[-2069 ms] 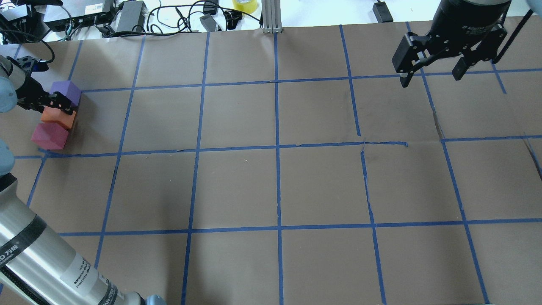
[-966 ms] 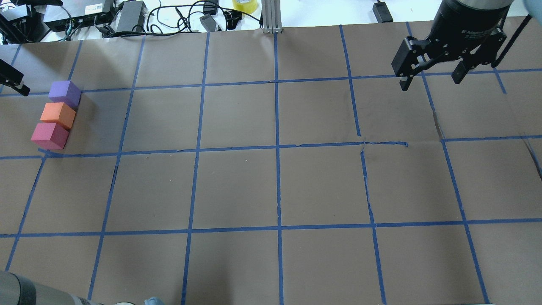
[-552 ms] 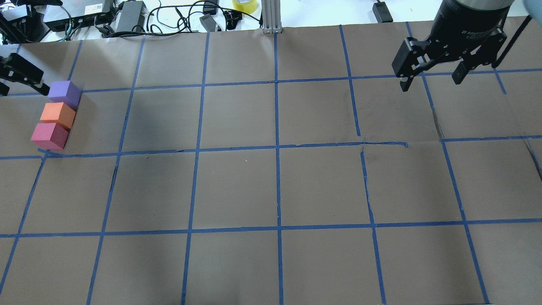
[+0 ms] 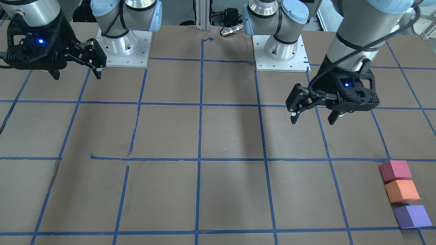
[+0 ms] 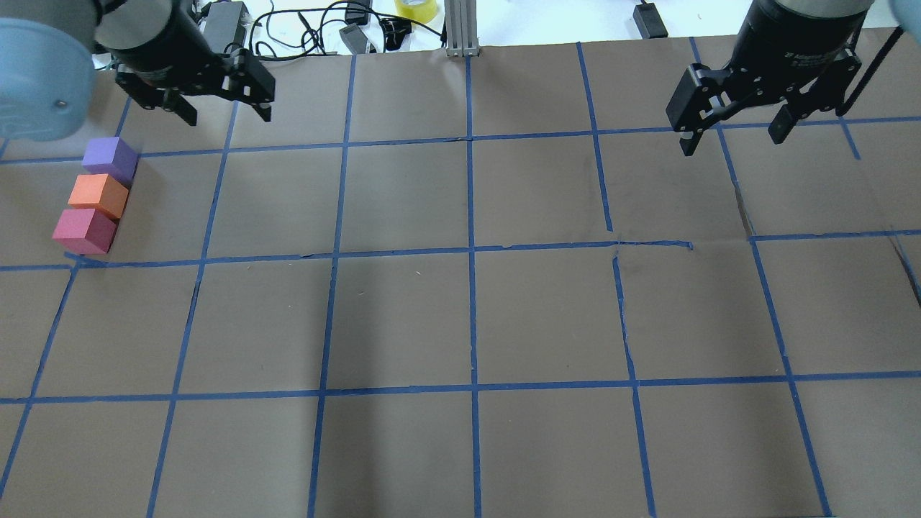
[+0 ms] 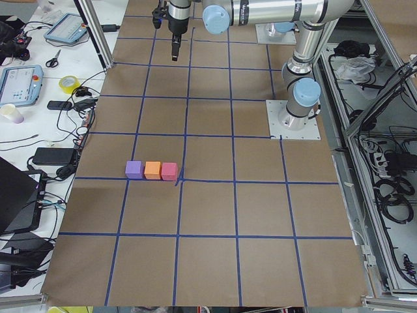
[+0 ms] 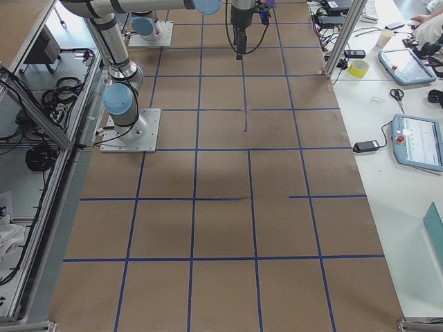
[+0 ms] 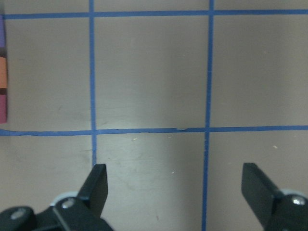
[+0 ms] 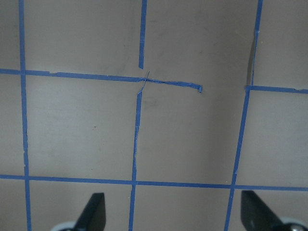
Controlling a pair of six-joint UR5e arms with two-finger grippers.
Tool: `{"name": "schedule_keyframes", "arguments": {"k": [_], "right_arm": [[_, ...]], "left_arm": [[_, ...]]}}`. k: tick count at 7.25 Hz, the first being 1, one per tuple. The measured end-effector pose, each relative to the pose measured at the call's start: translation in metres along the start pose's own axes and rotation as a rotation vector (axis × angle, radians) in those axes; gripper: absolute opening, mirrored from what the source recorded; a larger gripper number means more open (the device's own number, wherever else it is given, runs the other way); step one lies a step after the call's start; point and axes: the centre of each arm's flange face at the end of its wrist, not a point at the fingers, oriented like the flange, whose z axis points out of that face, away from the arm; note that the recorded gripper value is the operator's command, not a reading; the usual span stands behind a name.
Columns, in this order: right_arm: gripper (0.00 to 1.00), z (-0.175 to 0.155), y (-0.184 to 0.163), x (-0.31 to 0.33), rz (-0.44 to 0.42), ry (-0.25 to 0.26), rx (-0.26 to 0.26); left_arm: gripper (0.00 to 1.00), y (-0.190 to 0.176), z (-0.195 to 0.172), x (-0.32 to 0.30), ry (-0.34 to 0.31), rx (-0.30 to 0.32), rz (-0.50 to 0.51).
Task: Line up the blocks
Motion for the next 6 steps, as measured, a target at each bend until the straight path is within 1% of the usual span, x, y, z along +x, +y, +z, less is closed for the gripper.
{"name": "schedule_keyframes", "arguments": {"k": [2, 4, 6], "right_arm": [[1.0, 0.001, 0.0, -0.001, -0.001, -0.002, -0.001], [1.0, 0.003, -0.002, 0.0, -0.003, 0.002, -0.005], [1.0, 0.003, -0.001, 0.0, -0.004, 0.006, -0.007]], "left_arm": [[1.0, 0.007, -0.002, 0.023, -0.038, 0.009, 0.006], [1.0, 0.014, -0.011, 0.024, -0.051, -0.02, -0.003], [1.0, 0.021, -0.02, 0.023, -0.056, -0.052, -0.034]]}}
